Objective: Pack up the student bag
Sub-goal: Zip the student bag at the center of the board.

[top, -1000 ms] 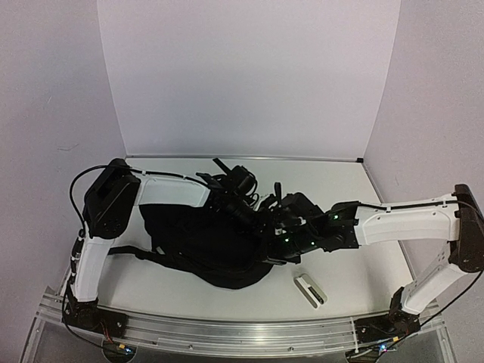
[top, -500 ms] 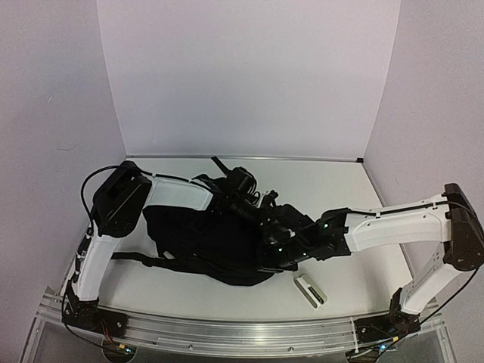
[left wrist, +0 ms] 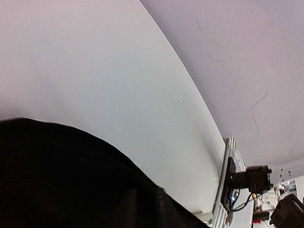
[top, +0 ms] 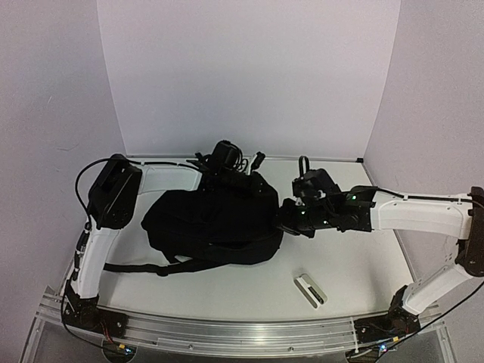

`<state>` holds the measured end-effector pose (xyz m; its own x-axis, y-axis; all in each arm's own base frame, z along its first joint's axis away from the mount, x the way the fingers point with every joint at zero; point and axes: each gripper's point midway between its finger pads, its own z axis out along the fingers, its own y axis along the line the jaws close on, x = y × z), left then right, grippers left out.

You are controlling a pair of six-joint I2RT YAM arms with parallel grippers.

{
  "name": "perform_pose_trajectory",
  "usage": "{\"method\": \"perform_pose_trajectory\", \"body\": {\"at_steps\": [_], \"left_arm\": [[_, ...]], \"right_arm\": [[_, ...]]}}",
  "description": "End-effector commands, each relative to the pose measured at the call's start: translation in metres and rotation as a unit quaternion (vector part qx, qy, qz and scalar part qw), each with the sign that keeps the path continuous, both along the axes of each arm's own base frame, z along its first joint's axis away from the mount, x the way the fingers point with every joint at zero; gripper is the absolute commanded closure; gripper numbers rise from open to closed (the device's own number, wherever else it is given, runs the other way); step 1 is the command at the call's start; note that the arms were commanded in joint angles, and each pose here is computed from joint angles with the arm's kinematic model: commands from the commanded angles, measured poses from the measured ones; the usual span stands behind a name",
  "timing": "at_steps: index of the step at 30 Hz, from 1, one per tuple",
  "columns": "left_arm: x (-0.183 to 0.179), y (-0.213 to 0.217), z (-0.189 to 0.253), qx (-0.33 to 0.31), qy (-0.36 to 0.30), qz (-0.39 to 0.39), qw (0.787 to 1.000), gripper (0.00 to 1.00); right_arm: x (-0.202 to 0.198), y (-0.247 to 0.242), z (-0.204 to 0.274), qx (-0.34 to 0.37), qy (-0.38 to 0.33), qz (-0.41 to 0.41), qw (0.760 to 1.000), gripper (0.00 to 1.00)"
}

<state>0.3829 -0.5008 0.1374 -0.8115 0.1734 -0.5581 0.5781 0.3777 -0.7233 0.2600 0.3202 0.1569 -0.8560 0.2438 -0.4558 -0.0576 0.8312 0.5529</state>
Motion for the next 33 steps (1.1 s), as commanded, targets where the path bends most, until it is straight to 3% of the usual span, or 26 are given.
{"method": "perform_pose_trajectory", "body": {"at_steps": [1,4,7,14,20,24,33], "left_arm": [[0.034,0.037,0.088,-0.024,-0.137,0.054,0.989,0.66],[0.001,0.055,0.103,-0.018,-0.14,0.036,0.989,0.51],[-0.05,0.068,0.108,0.008,-0.159,0.005,0.987,0.44],[-0.165,0.095,0.081,0.065,-0.151,-0.054,0.985,0.42],[-0.23,0.098,0.064,0.075,-0.128,-0.097,0.984,0.43],[-0.238,0.102,0.041,0.11,-0.12,-0.097,0.982,0.43],[-0.217,0.098,0.021,0.155,-0.155,-0.075,0.973,0.38]], "right_arm": [[0.017,0.006,0.038,0.038,-0.039,0.051,0.997,1.0],[0.03,0.004,0.038,0.03,-0.046,0.058,0.997,1.0],[0.042,0.001,0.038,0.026,-0.051,0.057,0.997,1.0],[0.058,0.002,0.03,0.024,-0.051,0.056,0.997,1.0],[0.062,0.001,0.023,0.018,-0.05,0.055,0.997,1.0],[0.062,0.004,0.025,0.026,-0.05,0.058,0.997,1.0],[0.059,0.004,0.029,0.038,-0.051,0.059,0.996,1.0]]}}
